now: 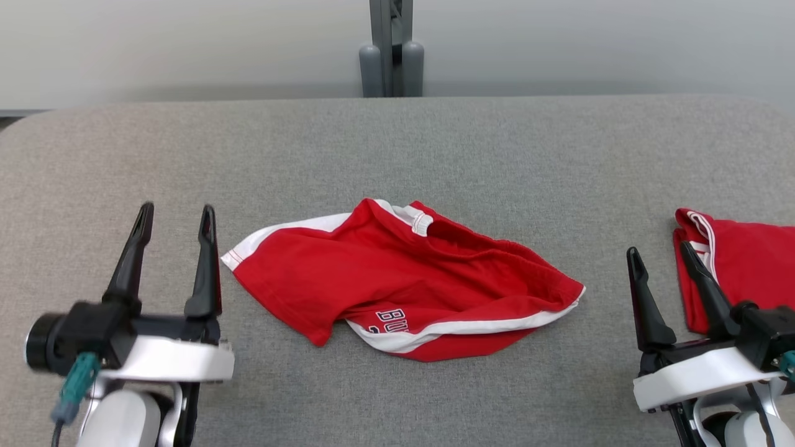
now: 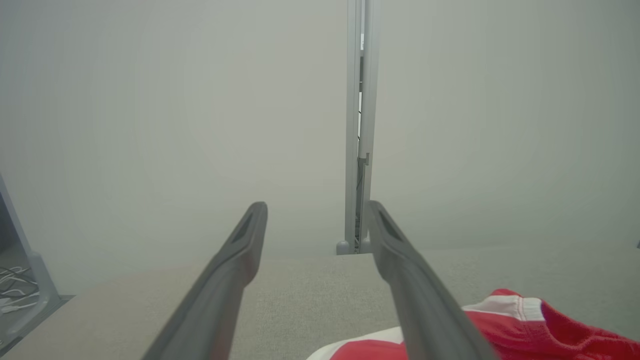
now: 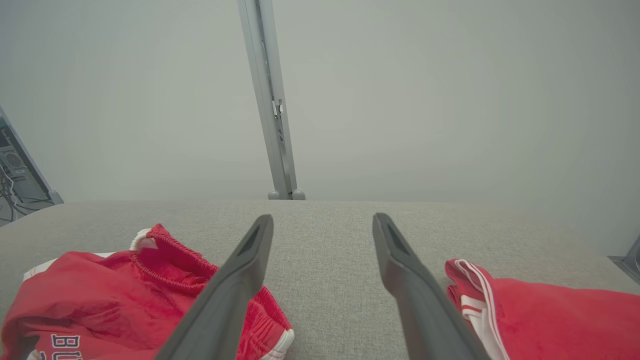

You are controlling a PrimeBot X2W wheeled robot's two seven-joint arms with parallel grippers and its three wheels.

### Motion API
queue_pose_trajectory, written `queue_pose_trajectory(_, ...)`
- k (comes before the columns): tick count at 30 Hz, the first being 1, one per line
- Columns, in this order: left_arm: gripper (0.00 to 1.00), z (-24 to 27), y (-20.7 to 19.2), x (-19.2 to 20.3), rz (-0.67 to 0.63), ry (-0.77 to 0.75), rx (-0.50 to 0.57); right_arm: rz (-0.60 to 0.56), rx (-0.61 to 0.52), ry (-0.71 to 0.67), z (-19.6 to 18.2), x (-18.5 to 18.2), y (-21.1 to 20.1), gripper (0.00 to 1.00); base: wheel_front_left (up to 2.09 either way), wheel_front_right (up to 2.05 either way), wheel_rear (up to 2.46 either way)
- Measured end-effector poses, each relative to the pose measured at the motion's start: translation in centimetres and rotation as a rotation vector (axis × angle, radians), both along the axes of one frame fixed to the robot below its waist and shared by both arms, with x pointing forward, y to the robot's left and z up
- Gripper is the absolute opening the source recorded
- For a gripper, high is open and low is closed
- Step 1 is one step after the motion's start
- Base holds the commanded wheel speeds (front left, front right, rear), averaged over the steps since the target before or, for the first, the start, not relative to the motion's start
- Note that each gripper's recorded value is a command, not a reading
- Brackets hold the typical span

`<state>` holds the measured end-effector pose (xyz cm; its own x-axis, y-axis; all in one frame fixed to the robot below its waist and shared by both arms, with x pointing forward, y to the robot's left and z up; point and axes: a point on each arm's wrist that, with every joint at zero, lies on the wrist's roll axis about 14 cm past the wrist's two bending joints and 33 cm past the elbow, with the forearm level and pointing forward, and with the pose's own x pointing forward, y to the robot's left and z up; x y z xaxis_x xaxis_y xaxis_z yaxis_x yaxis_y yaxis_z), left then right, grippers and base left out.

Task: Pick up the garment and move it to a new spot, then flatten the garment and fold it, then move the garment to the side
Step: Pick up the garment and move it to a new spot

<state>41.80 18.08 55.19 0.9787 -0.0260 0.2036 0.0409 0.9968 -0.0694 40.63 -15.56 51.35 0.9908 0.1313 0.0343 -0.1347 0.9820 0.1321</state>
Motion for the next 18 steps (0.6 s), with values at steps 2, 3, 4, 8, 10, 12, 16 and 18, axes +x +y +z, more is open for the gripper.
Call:
queue_pose_trajectory(2,1.0,-0.2,0.3,-1.0,0.006,0.004,0.01,0.0,-0.003,-0.006,0.3,-0.3,0.0,1.0,0.0,0.0,0.0)
queue_pose_trajectory(3,1.0,-0.3,0.4,-1.6,0.011,0.008,0.011,0.0,-0.004,0.0,0.2,-0.5,0.0,1.0,0.0,0.0,0.0)
queue_pose_trajectory(4,1.0,-0.4,0.5,-2.0,0.019,0.011,0.015,-0.002,-0.009,0.006,0.1,-0.8,-0.1,1.0,0.0,0.0,0.0)
queue_pose_trajectory(8,1.0,-0.8,0.9,-3.7,0.04,0.026,0.018,-0.004,-0.021,0.01,0.2,-1.5,-0.2,1.0,0.0,0.0,0.0)
queue_pose_trajectory(10,1.0,-1.0,0.9,-4.4,0.044,0.033,0.015,-0.007,-0.026,0.014,0.2,-2.0,-0.4,1.0,0.0,0.0,0.0)
queue_pose_trajectory(12,1.0,-1.2,0.9,-5.0,0.05,0.04,0.016,-0.01,-0.027,0.017,0.2,-2.4,-0.5,1.0,0.0,0.0,0.0)
queue_pose_trajectory(16,1.0,-1.6,0.9,-6.0,0.054,0.067,0.018,-0.019,-0.028,0.02,0.2,-3.2,-0.8,1.0,0.0,0.0,0.0)
queue_pose_trajectory(18,1.0,-1.9,0.9,-6.3,0.052,0.083,0.021,-0.021,-0.029,0.02,0.3,-3.5,-0.9,1.0,0.0,0.0,0.0)
